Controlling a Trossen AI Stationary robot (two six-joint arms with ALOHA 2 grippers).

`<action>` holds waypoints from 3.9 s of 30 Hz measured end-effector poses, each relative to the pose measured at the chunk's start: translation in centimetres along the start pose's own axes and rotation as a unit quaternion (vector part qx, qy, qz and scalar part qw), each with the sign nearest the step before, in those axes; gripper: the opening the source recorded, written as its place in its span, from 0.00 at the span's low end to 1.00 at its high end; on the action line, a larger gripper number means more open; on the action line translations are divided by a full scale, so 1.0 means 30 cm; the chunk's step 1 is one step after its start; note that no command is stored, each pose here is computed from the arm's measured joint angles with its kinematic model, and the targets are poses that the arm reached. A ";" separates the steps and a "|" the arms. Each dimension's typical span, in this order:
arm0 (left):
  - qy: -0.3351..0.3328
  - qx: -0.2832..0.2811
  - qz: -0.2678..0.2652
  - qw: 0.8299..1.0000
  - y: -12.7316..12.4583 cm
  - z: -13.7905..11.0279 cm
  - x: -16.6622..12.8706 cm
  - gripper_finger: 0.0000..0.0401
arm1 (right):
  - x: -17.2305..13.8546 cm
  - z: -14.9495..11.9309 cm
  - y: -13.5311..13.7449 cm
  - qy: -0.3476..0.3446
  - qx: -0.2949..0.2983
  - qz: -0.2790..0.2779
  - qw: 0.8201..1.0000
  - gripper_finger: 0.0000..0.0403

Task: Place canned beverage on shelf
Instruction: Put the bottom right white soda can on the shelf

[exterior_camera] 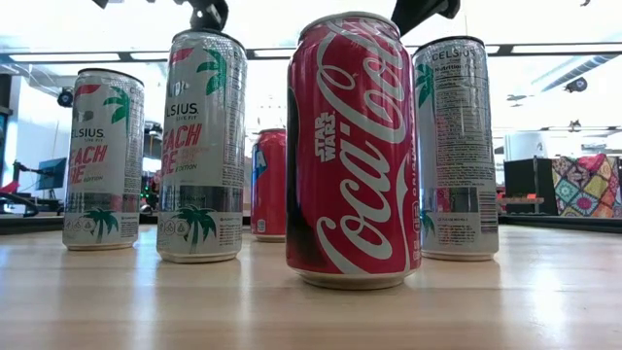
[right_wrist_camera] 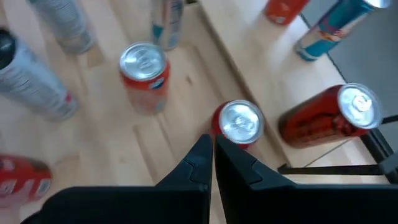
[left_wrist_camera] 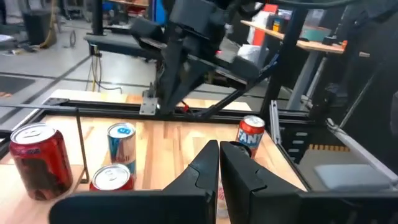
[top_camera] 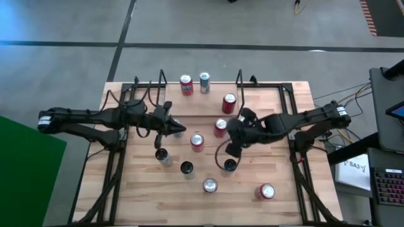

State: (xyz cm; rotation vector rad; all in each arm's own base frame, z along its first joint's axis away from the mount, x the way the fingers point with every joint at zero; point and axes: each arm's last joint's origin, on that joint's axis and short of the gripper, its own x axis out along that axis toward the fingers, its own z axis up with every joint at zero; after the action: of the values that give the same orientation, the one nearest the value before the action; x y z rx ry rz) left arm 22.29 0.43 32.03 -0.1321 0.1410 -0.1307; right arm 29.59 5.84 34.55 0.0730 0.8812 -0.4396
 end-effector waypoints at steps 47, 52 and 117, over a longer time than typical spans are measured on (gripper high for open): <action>0.014 0.016 -0.078 0.997 -0.289 -0.073 0.210 0.00 | -0.104 -0.234 0.300 -0.119 -0.153 0.089 0.977 0.02; 0.029 0.022 -0.056 0.998 -0.316 -0.108 0.234 0.00 | -0.115 -0.278 0.331 -0.128 -0.146 0.103 0.976 0.02; 0.052 0.093 0.024 0.994 -0.404 -0.082 0.178 0.00 | -0.007 -0.405 0.373 -0.284 -0.016 0.029 0.958 0.45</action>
State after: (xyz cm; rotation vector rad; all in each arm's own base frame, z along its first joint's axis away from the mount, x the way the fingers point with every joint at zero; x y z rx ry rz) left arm 25.71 -12.52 30.62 0.0635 0.2345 -0.1024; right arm 25.11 19.00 25.64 -0.0567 0.3173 -0.3628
